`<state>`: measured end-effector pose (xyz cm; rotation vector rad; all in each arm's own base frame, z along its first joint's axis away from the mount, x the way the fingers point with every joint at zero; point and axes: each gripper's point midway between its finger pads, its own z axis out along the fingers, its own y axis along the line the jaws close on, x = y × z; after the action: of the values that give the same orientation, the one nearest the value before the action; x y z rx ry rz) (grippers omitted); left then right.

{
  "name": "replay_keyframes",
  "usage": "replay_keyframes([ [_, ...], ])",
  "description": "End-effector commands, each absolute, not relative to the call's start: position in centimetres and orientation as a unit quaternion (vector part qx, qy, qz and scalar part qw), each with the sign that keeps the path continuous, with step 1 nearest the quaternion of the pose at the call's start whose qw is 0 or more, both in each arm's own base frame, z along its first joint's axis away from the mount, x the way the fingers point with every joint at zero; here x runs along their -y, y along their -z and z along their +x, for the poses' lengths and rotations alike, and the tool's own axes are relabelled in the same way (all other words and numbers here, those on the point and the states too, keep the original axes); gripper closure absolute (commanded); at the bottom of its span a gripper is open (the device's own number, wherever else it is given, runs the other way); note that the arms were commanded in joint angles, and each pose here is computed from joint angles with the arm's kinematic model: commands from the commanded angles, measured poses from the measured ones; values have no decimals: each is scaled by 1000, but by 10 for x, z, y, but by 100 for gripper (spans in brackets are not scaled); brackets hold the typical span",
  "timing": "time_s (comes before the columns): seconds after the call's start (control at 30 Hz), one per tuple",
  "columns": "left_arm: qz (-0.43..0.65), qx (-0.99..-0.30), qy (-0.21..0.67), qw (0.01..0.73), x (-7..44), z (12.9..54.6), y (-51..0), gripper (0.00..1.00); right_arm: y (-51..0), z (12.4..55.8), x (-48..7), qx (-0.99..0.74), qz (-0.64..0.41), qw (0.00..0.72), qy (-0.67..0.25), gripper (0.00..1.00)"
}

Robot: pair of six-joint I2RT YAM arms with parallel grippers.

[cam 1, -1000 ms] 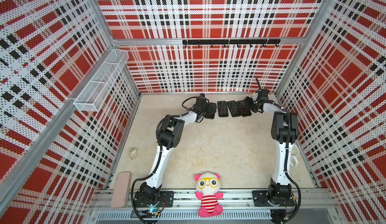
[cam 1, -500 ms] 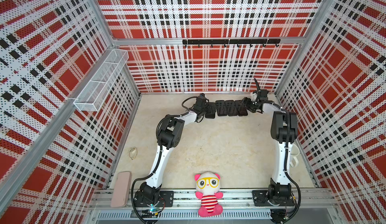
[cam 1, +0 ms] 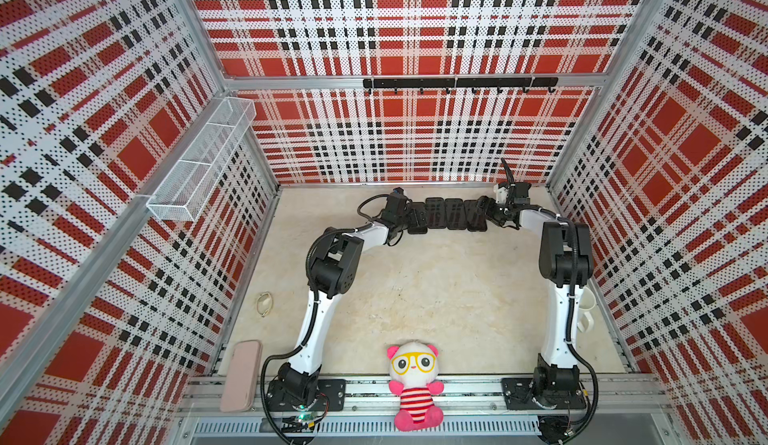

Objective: Put the phone into the phone case

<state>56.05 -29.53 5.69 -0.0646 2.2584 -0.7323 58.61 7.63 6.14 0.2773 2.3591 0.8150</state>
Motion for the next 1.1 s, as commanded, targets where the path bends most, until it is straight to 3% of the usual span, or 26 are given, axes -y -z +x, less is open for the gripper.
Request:
replay_keyframes([
  [0.0,-27,-860,262,437,260,568,-119,2,-128,574,-88,-879,61,356,-311,0],
  [0.13,-37,-839,221,496,215,554,-172,2,-164,551,-62,-869,56,421,-255,0],
  [0.3,-81,-815,139,557,137,500,-209,2,-178,499,-34,-873,38,461,-155,0],
  [0.57,-174,-787,-16,591,30,410,-206,2,-159,420,9,-870,69,487,-25,0],
  [0.7,-202,-753,-36,626,5,377,-206,2,-148,395,20,-857,97,505,-3,0],
  [0.87,-225,-743,-71,627,-27,364,-185,2,-129,383,24,-850,94,518,12,0],
  [1.07,-221,-728,-96,642,-40,380,-184,2,-127,381,22,-819,86,568,10,0],
])
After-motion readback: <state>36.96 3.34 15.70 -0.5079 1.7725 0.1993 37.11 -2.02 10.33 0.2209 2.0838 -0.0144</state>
